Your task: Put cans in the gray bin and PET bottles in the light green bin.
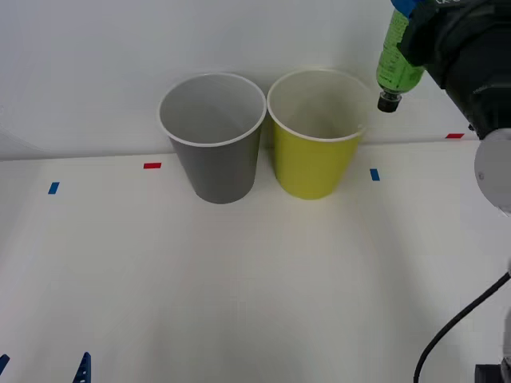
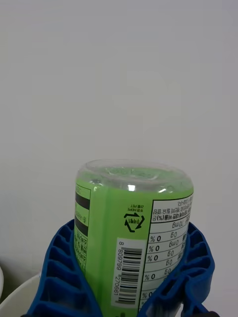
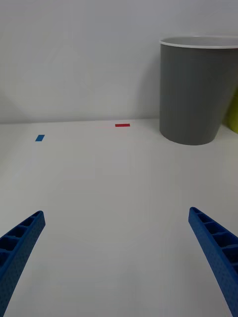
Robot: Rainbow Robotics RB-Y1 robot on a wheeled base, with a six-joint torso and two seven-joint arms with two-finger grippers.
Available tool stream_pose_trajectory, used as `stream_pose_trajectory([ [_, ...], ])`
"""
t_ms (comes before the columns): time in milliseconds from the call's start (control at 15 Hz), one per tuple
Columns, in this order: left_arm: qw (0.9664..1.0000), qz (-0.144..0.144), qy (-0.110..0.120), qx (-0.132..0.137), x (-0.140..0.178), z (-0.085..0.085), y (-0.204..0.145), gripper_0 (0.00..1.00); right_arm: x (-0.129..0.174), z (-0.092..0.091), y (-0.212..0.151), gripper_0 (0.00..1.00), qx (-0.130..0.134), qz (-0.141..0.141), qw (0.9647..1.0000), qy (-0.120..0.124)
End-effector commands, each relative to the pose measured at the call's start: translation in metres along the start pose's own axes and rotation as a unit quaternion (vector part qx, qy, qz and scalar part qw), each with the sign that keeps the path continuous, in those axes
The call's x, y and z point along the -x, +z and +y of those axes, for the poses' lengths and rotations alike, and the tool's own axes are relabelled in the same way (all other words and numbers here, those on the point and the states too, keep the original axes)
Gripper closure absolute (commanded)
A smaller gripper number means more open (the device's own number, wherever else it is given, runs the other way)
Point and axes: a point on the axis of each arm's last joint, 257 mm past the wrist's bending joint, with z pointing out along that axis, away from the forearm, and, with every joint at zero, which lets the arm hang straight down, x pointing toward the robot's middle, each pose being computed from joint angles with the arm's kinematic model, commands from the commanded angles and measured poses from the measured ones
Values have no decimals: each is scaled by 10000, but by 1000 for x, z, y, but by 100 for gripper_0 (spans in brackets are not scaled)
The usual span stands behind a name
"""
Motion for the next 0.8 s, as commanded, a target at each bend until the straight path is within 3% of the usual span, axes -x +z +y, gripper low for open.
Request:
stream_pose_trajectory([
  [67,10000,0,0,0,0,0,0,0,-3,18,30,100,125,-233,9996,52],
  [400,10000,0,0,0,0,0,0,0,-18,51,58,100,489,-444,9977,156],
  [800,10000,0,0,0,0,0,0,0,-20,61,69,100,537,-551,9970,15],
])
